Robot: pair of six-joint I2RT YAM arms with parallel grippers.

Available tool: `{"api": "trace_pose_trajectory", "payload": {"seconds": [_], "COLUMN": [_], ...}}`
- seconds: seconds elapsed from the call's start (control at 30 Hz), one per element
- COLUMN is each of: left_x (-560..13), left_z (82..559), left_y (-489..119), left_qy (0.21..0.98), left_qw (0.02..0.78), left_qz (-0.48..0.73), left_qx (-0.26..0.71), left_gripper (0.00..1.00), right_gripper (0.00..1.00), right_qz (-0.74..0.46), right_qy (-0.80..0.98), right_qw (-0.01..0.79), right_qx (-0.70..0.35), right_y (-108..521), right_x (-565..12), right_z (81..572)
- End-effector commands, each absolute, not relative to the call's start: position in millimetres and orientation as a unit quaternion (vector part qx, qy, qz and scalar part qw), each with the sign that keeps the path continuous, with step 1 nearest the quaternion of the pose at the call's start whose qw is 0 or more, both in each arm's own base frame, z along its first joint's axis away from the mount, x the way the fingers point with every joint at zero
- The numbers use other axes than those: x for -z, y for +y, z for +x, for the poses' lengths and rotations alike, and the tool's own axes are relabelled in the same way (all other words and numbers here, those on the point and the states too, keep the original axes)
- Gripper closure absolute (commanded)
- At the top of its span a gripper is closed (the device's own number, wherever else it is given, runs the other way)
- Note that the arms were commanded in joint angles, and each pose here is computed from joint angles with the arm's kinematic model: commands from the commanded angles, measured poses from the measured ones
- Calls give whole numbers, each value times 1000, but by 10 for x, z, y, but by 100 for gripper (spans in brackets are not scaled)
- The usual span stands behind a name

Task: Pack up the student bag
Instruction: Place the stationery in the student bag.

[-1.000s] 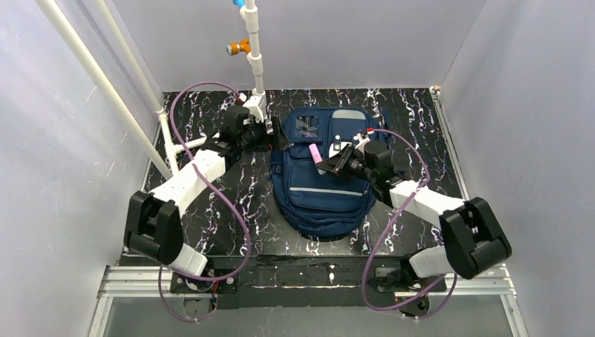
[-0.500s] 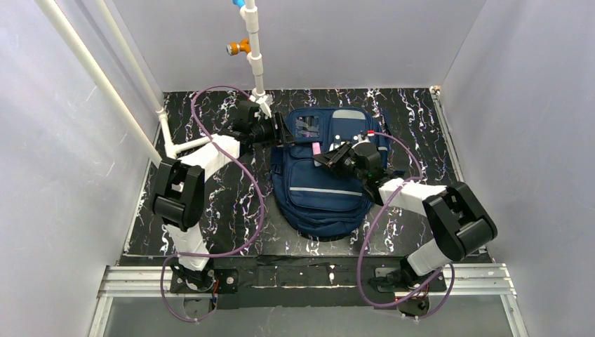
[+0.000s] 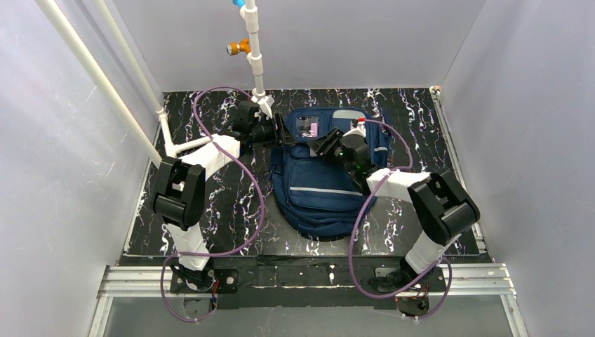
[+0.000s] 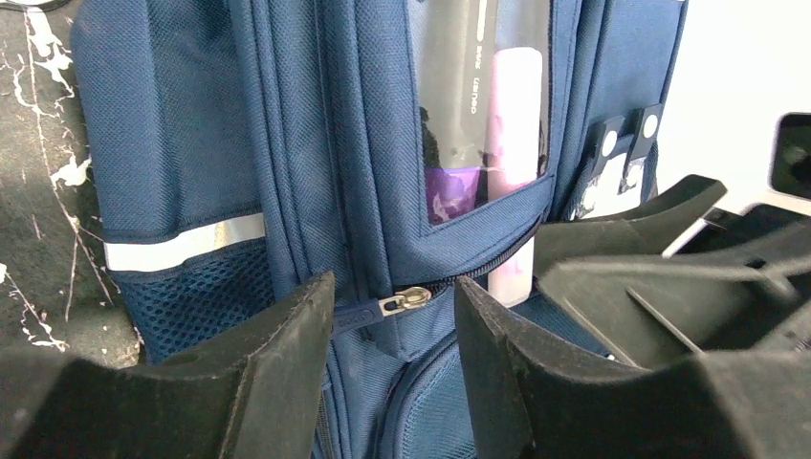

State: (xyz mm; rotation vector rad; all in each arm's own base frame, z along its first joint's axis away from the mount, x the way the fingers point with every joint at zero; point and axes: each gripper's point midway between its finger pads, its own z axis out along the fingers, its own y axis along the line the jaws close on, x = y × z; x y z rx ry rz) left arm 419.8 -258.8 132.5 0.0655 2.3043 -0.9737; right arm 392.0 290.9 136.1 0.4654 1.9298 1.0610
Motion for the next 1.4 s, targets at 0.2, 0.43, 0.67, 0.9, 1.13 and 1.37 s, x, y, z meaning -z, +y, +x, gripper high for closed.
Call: {"api": "trace_pose_trajectory", "payload": {"seconds": [0.2, 0.43, 0.67, 0.9, 1.13, 1.37], "left_x": [-1532, -1549, -1537, -1522, -1509, -1570], "left_z": [4128, 4103, 4093, 4071, 4009, 3984], "left_y": [-2667, -2672, -2672, -2664, -2663, -2639], "left_qy": [860, 859, 860, 861, 862, 860], "left_qw": [318, 317, 313, 310, 306, 314], "left_qz": [46, 49, 43, 42, 42, 44], "left_qx": [395, 399, 400, 400, 402, 400], "left_gripper": [53, 52, 52, 52, 52, 51], "right_gripper": [31, 66, 90, 99, 99, 99], "right_qz": [28, -50, -51, -21, -2, -40], "right_qy": [860, 860, 847, 825, 820, 818], "right_qw": [442, 443, 454, 493, 520, 525], "right_qx": [-252, -250, -273, -275, -238, -231], "right_y": [2579, 2733, 2961, 3062, 3012, 3094], "right_x": [-1356, -1406, -1369, -1530, -1683, -1642], "right_z": [3599, 3432, 3530, 3837, 4127, 4271]}}
